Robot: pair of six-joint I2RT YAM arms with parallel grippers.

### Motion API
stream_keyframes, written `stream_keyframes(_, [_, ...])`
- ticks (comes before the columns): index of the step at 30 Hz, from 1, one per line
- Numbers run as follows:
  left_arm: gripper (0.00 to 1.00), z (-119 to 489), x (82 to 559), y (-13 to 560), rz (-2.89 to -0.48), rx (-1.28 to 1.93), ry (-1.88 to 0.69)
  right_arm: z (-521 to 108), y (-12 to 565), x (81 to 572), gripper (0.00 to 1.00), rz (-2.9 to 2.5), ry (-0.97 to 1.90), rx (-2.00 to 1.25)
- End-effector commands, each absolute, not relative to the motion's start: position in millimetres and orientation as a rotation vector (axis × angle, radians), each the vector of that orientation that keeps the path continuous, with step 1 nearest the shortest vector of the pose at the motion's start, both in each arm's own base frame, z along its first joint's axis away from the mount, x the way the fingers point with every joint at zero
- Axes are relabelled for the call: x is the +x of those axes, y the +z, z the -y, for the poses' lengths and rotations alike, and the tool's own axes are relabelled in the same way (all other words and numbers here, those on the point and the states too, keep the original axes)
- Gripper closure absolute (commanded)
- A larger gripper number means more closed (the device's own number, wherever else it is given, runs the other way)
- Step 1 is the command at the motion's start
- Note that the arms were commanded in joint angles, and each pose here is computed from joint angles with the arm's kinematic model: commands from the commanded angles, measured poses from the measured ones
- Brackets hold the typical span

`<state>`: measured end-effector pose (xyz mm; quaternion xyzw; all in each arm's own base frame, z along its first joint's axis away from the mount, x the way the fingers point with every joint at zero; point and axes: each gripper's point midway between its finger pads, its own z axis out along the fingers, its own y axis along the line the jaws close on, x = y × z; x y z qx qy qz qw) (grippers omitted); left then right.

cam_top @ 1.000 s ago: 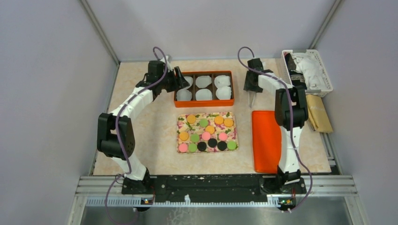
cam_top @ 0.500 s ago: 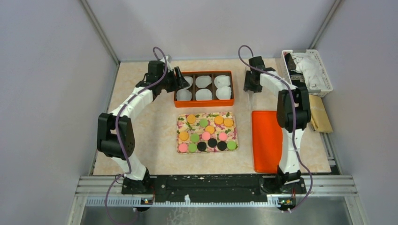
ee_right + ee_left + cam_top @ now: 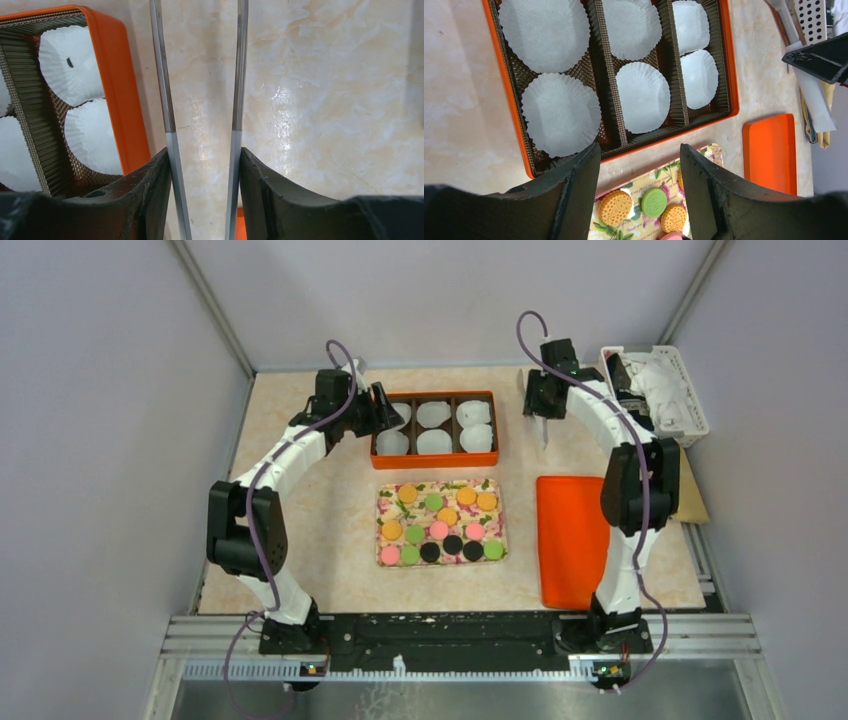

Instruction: Pack the cookies

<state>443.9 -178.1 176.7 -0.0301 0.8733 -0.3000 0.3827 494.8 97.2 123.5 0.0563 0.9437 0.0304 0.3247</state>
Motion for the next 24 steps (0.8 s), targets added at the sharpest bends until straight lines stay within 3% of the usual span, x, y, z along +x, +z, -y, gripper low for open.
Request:
stream_keyframes(1, [0.34, 182.3, 445.0, 203.5, -2.162, -0.054, -0.791, -101.3, 194.3, 494.2, 0.51, -2.334, 0.105, 0.12])
stream_keyframes(12, [0.34, 182.9, 442.5, 208.2, -2.151, -0.046, -0.801, -98.7, 194.4, 480.2, 0.48, -2.347, 0.077, 0.115])
stream_keyframes(24, [0.34, 175.5, 438.9, 208.7, -2.157, -0.084, -0.76, -110.9, 225.0, 450.6, 0.53, -2.289, 0.022, 0.052])
